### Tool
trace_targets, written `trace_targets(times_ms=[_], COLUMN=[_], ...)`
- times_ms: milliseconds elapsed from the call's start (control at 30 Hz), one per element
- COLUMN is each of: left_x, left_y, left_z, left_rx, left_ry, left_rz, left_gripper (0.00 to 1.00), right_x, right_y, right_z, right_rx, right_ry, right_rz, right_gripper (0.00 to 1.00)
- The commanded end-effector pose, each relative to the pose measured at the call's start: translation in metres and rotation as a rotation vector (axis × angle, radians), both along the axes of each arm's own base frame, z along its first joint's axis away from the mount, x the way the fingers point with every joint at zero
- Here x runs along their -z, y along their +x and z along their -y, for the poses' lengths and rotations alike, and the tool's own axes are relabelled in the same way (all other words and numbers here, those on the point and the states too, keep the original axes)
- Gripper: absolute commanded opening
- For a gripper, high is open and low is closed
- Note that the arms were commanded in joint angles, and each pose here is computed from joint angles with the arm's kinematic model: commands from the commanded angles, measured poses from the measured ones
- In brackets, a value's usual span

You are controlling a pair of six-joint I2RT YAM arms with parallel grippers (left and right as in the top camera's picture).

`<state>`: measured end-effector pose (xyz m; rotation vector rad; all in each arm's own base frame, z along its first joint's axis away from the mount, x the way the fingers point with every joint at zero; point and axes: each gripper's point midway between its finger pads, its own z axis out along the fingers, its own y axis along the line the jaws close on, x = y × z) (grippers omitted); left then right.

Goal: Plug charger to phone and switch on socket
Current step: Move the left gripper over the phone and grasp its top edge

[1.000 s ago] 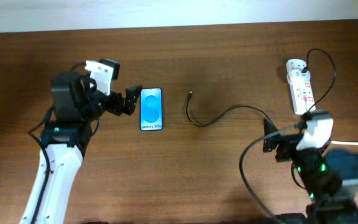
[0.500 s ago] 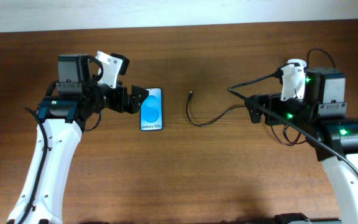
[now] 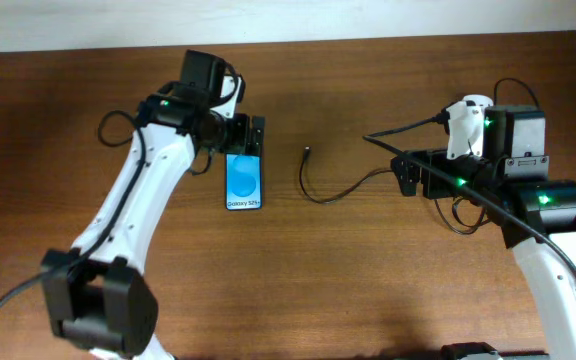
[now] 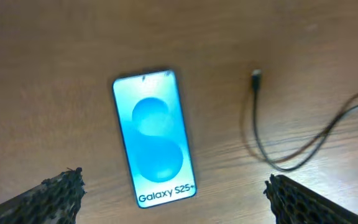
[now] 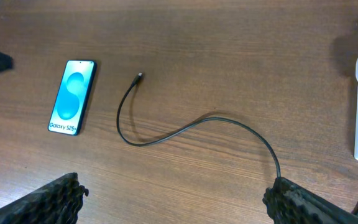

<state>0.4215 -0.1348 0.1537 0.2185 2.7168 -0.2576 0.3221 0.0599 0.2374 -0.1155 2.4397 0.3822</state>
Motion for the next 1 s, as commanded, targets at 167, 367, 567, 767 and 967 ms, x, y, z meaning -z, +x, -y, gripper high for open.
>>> trace_targets(times_ms=[167, 367, 567, 767, 967], left_x=[0.08, 0.109, 0.143, 0.148, 0.167], left_y=[0.006, 0.003, -0.001, -0.006, -0.012], left_z=[-0.002, 0.006, 0.004, 0.003, 0.003], left_rx=[-0.051, -0.066, -0.123, -0.15, -0.195], left_ry=[0.064, 0.073, 0.095, 0.098, 0.122], left_rz=[-0.173, -0.234, -0.3, -0.331, -0.373], left_gripper=[0.98, 1.0, 0.99, 1.0, 0.99], right_x=[-0.006, -0.004, 0.0, 0.0, 0.012], right_y=[0.001, 0.0, -0.005, -0.005, -0.001], right_z=[-0.002, -0.002, -0.002, -0.002, -0.002], right_rx=[-0.013, -0.014, -0.013, -0.014, -0.014], right_ry=[0.004, 0.003, 0.002, 0.002, 0.002], right_rz=[0.008, 0.0, -0.028, -0.029, -0.071], right_gripper=[0.98, 0.99, 0.99, 0.98, 0.98])
